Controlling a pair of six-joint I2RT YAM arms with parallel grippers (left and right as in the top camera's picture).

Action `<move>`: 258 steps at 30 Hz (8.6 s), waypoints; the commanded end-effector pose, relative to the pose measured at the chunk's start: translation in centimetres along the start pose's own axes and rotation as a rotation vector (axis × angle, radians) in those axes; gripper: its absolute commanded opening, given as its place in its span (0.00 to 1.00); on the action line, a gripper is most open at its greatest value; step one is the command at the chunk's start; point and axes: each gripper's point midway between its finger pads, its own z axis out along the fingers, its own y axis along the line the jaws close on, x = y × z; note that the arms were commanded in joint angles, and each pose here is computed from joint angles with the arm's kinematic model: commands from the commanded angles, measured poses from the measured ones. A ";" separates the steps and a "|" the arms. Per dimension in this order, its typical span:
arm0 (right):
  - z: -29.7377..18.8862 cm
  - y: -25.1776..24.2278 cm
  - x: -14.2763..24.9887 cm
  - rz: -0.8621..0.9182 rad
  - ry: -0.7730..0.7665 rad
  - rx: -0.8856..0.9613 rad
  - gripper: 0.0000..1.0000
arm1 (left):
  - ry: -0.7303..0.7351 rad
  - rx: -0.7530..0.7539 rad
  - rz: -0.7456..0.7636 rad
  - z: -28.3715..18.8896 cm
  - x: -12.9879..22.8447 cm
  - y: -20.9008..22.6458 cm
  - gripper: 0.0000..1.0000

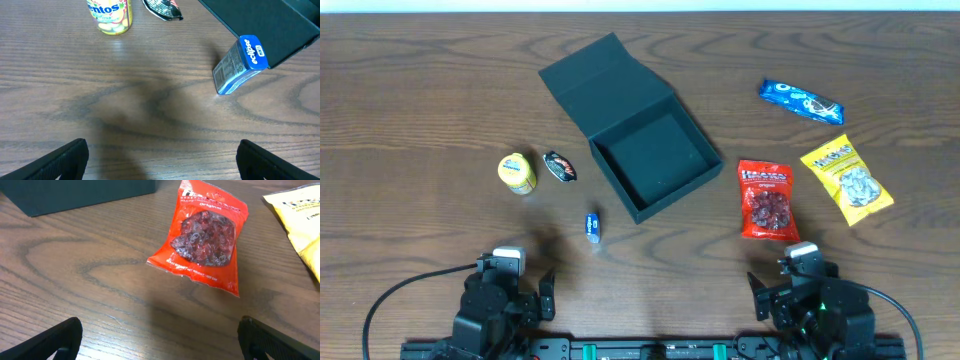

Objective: Pack container

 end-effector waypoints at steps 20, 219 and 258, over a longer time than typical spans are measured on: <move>0.1 0.1 0.1 -0.013 0.000 -0.006 0.99 | 0.060 -0.011 -0.012 0.6 1.8 0.3 0.95; 14.2 -4.9 -1.2 0.440 0.746 0.088 0.99 | 0.089 0.068 -0.127 -6.9 -8.9 -3.2 0.95; 14.3 -4.7 0.2 0.493 0.753 0.108 0.20 | 0.088 0.068 -0.127 -6.9 -9.0 -3.2 0.95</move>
